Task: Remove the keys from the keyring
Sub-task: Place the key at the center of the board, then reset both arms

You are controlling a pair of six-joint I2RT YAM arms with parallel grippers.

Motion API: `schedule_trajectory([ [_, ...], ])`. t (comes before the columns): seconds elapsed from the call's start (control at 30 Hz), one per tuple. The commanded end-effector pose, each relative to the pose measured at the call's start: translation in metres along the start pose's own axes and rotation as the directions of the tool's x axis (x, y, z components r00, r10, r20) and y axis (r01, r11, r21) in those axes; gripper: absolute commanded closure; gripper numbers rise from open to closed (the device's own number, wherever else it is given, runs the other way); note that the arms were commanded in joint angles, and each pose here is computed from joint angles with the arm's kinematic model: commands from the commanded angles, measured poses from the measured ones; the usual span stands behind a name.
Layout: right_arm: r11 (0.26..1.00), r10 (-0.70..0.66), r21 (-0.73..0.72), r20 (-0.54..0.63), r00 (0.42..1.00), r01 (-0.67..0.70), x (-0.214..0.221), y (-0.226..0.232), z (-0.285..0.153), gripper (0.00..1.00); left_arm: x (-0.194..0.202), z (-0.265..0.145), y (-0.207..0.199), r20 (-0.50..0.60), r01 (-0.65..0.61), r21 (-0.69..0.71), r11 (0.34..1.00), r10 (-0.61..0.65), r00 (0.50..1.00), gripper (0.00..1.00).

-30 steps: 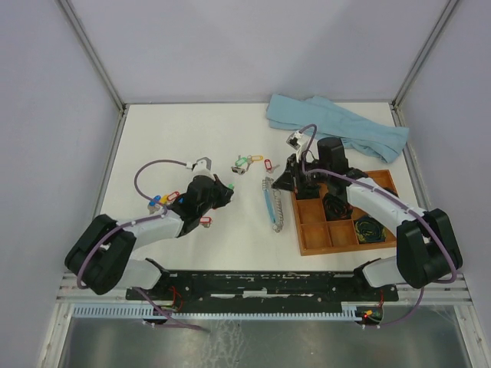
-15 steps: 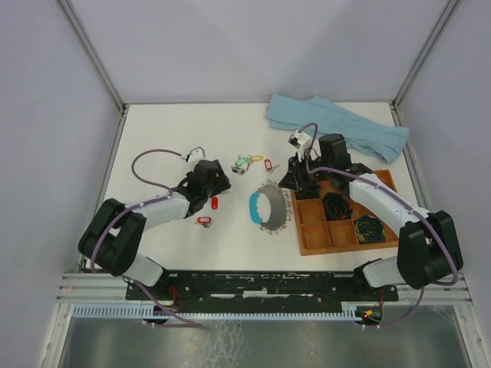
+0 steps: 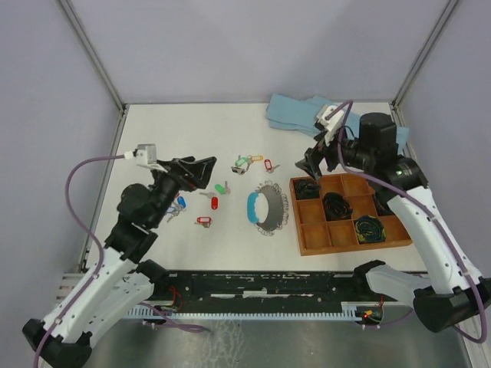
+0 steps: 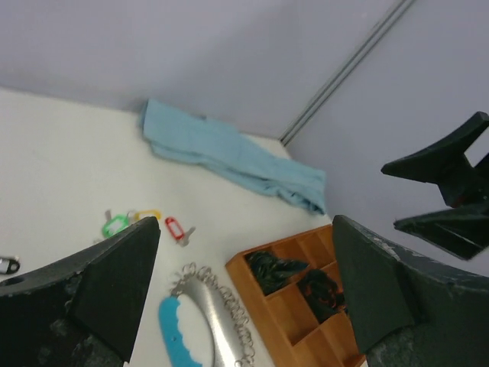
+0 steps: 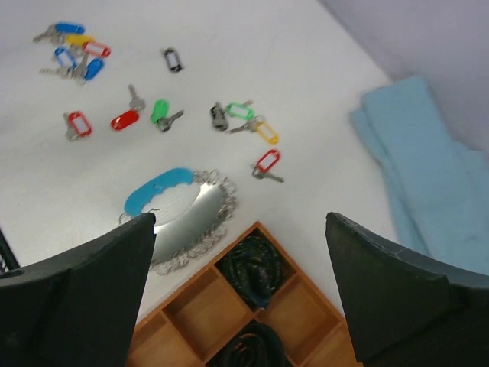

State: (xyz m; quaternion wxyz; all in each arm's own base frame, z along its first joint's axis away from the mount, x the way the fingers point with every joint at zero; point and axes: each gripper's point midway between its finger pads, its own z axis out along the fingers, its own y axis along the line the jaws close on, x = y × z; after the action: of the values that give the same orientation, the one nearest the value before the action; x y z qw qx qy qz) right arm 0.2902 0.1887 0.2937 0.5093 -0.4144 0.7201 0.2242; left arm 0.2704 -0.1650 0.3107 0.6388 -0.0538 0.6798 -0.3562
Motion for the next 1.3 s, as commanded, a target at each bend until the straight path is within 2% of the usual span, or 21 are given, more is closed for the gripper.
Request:
schedule_trajectory([
  [0.0, 0.967, 0.033, 0.251, 0.025, 0.999, -0.039, -0.057, -0.033, -0.059, 0.0, -0.07, -0.037, -0.055, 0.139, -0.109, 0.166, 0.98, 0.086, 0.987, 0.01],
  [0.1, 0.954, 0.048, 0.29, 0.117, 0.992, -0.08, -0.096, -0.027, -0.092, 0.0, -0.104, -0.058, -0.079, 0.196, -0.14, 0.218, 0.966, 0.098, 0.976, 0.01],
  [0.23, 0.987, 0.018, 0.154, 0.204, 0.979, -0.05, -0.137, 0.013, -0.125, 0.0, -0.133, -0.075, -0.108, 0.227, -0.155, 0.293, 0.944, 0.089, 0.97, 0.01],
  [0.33, 0.987, 0.075, 0.113, 0.28, 0.957, -0.111, -0.159, 0.027, -0.142, 0.0, -0.142, -0.083, -0.123, 0.209, -0.172, 0.334, 0.927, 0.105, 0.972, 0.0],
  [0.5, 0.937, 0.236, 0.156, 0.381, 0.894, -0.313, -0.177, 0.023, -0.164, 0.0, -0.156, -0.094, -0.137, 0.2, -0.189, 0.355, 0.915, 0.123, 0.972, 0.0],
  [0.6, 0.917, 0.266, 0.168, 0.417, 0.869, -0.362, -0.184, 0.023, -0.175, 0.0, -0.16, -0.098, -0.139, 0.201, -0.191, 0.357, 0.914, 0.125, 0.972, 0.0],
  [1.03, 0.928, 0.225, 0.192, 0.393, 0.891, -0.319, -0.172, 0.025, -0.176, 0.0, -0.145, -0.094, -0.154, 0.144, -0.131, 0.458, 0.879, 0.072, 0.987, 0.0],
  [1.27, 0.964, 0.151, 0.161, 0.323, 0.934, -0.211, -0.159, 0.032, -0.165, 0.0, -0.139, -0.097, -0.153, 0.143, -0.128, 0.473, 0.872, 0.068, 0.987, 0.0],
])
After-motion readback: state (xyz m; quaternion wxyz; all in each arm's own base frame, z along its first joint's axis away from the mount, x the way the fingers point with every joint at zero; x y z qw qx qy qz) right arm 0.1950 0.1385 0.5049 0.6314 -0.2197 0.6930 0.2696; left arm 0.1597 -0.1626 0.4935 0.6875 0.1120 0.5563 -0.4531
